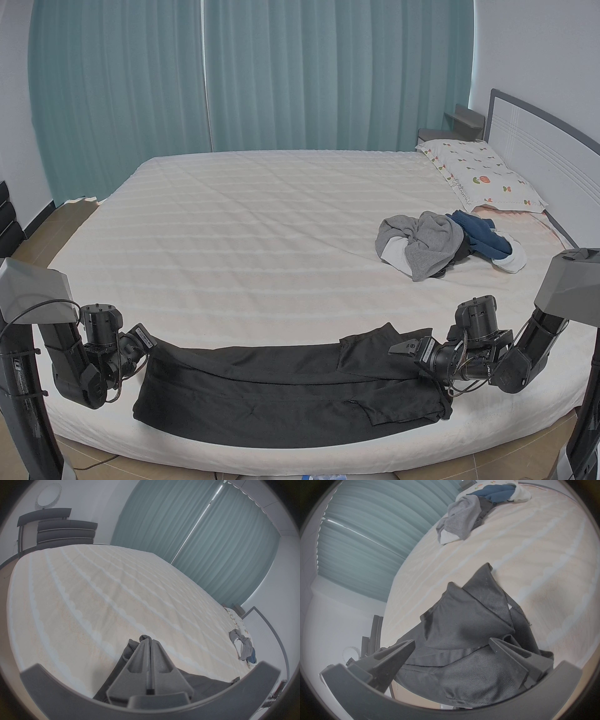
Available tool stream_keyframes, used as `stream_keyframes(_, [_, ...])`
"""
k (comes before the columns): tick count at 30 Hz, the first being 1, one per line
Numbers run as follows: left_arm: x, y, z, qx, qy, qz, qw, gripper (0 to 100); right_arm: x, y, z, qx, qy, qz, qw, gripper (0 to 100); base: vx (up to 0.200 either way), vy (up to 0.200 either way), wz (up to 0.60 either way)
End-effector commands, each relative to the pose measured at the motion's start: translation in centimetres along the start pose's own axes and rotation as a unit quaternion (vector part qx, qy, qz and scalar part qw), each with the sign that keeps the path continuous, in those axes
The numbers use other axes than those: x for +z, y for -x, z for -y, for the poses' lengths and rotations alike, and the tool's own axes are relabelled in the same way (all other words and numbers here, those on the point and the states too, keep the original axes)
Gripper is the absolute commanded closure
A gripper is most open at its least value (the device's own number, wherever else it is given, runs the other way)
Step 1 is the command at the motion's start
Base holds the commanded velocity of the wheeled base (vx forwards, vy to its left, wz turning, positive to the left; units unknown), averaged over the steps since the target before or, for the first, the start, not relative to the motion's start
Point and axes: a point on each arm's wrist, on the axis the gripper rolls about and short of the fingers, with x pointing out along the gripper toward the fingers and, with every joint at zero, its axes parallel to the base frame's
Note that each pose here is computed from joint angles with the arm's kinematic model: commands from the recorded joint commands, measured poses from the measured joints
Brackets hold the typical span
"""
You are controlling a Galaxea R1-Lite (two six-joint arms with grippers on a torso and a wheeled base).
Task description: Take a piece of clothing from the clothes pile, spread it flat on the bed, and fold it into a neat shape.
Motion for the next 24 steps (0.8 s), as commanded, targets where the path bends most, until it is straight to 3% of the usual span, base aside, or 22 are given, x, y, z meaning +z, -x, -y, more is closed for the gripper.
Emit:
stream_keyframes(1, [0.4, 0.0, 0.2, -0.003, 0.003, 0.009, 0.9999, 100, -0.3, -0.9, 0.3, -0.015, -0.006, -0.009, 0.9998, 0, 0.0, 0.0, 0.0])
stream_keyframes(8, [0.3, -0.1, 0.1, -0.001, 0.003, 0.007, 1.0, 100, -0.9, -0.9, 0.1, -0.041, -0.006, -0.034, 0.9985, 0, 0.0, 0.0, 0.0])
stream_keyframes(12, [0.2, -0.2, 0.1, -0.001, 0.002, 0.006, 1.0, 100, -0.2, -0.1, -0.4, -0.033, -0.005, -0.022, 0.9992, 0, 0.0, 0.0, 0.0])
stream_keyframes(18, [0.3, -0.1, 0.2, -0.001, 0.002, 0.008, 1.0, 100, -0.6, -1.9, 0.5, -0.054, -0.011, -0.035, 0.9979, 0, 0.0, 0.0, 0.0])
stream_keyframes(24, [0.3, -0.1, 0.2, -0.002, 0.002, 0.008, 1.0, 100, -0.1, -3.3, 0.9, -0.069, -0.016, -0.019, 0.9973, 0, 0.0, 0.0, 0.0])
